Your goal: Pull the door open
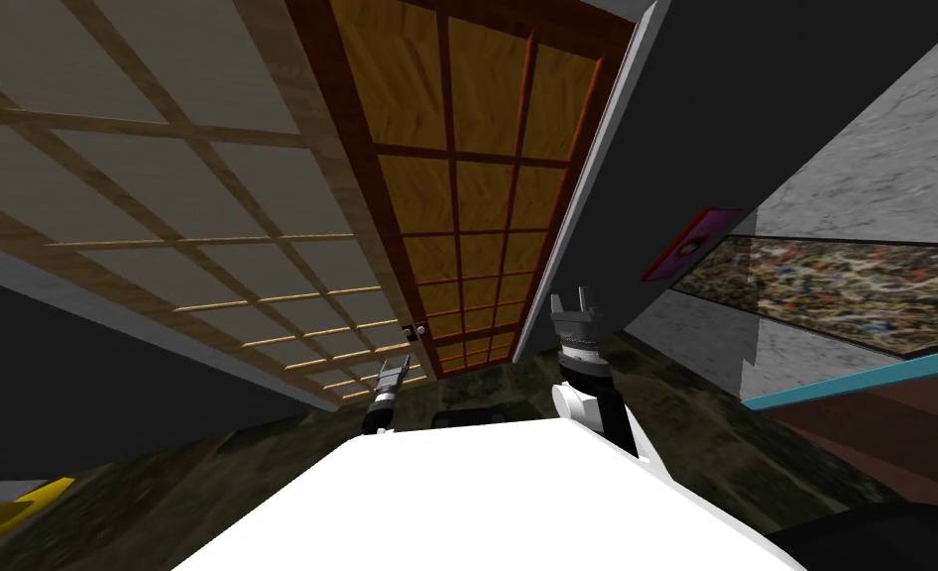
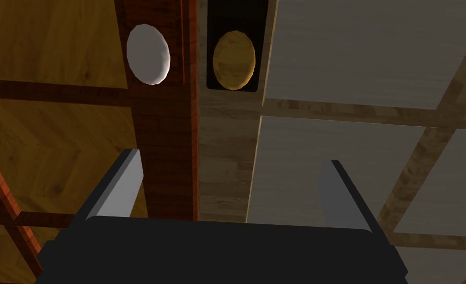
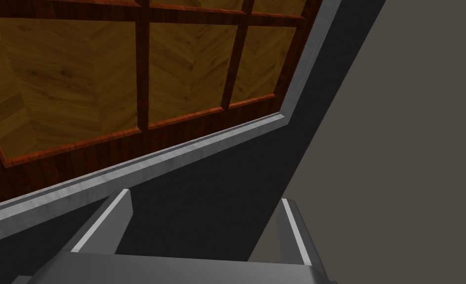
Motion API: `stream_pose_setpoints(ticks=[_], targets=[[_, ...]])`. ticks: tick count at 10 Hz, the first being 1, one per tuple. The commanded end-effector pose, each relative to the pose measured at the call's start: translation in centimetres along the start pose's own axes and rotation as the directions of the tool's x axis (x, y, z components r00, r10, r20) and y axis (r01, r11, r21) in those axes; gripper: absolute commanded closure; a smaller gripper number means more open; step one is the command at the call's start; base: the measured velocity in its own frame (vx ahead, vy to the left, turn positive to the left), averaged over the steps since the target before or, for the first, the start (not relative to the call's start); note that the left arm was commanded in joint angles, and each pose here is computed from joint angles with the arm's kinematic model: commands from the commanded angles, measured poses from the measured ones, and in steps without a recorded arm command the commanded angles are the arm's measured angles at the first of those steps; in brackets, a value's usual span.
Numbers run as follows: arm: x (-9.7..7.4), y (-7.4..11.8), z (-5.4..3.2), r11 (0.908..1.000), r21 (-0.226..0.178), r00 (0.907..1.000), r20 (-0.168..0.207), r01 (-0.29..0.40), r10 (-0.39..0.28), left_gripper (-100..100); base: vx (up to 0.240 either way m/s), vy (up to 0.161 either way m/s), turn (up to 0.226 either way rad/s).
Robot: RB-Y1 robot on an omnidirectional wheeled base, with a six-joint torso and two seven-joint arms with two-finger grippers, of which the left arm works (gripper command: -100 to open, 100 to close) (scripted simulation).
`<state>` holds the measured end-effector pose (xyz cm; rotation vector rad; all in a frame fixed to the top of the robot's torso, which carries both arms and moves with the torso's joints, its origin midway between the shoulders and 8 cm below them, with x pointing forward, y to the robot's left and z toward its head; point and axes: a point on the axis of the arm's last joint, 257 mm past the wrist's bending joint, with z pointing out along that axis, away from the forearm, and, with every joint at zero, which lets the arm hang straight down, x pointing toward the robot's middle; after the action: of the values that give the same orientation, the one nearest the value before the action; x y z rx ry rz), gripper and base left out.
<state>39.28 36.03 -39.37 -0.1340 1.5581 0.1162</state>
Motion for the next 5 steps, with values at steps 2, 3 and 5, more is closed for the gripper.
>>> stream_pose_setpoints(ticks=[2,3,5], targets=[[1.4,1.6,-1.41,0.9997,-0.023,0.9992,-0.038,-0.012,0.011,-100,-0.12,-0.011,0.086],[2.0,2.3,-2.0,0.9993,-0.033,0.9984,-0.054,-0.018,0.016,-100,-0.167,0.014,0.052],[3.0,3.6,-3.13,0.9983,-0.052,0.9963,-0.083,-0.028,0.023,-100,-0.16,0.0,0.061]])
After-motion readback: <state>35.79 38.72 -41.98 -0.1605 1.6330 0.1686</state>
